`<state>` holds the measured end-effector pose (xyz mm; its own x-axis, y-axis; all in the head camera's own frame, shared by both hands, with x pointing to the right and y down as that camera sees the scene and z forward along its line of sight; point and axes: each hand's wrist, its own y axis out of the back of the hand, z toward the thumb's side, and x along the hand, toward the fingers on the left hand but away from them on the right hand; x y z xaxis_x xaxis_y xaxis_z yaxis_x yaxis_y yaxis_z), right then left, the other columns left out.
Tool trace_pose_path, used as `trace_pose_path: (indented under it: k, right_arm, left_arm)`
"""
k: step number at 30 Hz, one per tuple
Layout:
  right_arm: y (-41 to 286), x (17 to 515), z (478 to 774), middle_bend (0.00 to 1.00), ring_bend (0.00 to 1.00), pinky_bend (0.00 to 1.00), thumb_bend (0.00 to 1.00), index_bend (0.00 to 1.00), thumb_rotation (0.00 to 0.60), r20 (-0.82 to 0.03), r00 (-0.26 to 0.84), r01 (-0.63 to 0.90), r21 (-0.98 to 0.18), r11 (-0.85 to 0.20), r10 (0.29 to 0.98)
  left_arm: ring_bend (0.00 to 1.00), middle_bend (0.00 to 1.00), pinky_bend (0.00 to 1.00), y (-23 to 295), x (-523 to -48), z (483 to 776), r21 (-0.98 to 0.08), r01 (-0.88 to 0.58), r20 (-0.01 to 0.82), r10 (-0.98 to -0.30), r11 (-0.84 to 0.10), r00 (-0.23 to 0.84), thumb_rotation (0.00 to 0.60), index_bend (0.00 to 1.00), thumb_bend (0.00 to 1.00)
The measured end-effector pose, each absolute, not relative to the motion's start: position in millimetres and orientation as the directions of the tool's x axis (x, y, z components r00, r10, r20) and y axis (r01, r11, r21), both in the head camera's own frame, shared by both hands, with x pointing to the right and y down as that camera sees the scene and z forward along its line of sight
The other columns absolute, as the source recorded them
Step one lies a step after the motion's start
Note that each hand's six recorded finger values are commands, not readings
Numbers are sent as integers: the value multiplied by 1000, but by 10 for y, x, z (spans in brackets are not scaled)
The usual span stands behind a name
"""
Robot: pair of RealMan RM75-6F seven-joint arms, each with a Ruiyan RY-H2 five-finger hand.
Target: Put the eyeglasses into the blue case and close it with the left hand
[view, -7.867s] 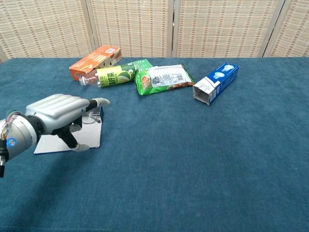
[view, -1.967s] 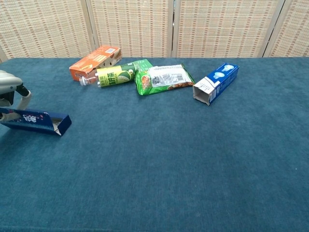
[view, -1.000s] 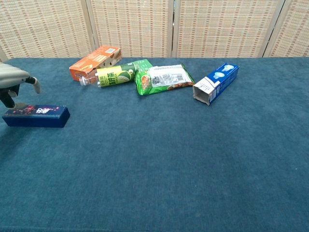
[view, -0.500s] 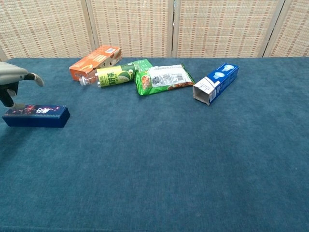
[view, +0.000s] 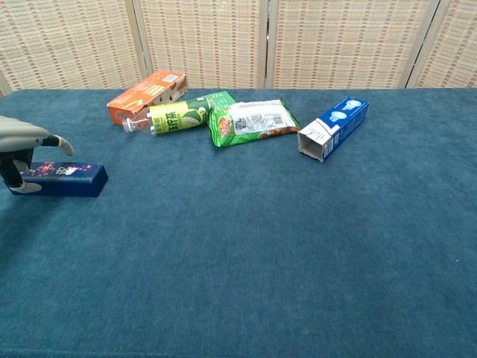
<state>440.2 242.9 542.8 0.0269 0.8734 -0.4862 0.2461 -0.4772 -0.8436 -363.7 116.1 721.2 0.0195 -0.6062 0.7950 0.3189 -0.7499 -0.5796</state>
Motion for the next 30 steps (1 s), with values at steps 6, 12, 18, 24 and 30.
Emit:
trace_pose_path:
  k: [6, 12, 18, 24, 30]
  right_arm:
    - [2437, 4417, 5433, 293, 299, 263, 209, 295, 600, -487, 23, 248, -843, -477, 873]
    - [2449, 4435, 5446, 293, 299, 263, 208, 295, 600, -492, 17, 249, -841, -480, 870]
    - [2441, 4431, 5460, 293, 299, 263, 207, 295, 600, -494, 18, 249, -839, -483, 869]
    - [2422, 4429, 5469, 293, 299, 263, 207, 294, 600, -495, 19, 247, -840, -484, 869]
    - [2400, 4442, 5463, 293, 299, 263, 207, 295, 600, -491, 15, 242, -843, -480, 871]
  left_arm:
    - [983, 999, 1000, 1132, -3622, 7371, -578, 306, 794, -608, -757, -5, 600, 270, 319]
    - [993, 1000, 1000, 1124, -3602, 7440, -584, 295, 789, -614, -756, -9, 600, 451, 319]
    - [997, 1000, 1000, 1101, -3580, 7430, -612, 274, 772, -636, -742, 3, 600, 393, 319]
    - [914, 920, 993, 1129, -3577, 7345, -622, 258, 766, -643, -739, 3, 600, 70, 266]
    - [629, 658, 868, 1148, -3566, 7144, -680, 144, 727, -687, -718, 9, 600, 0, 257]
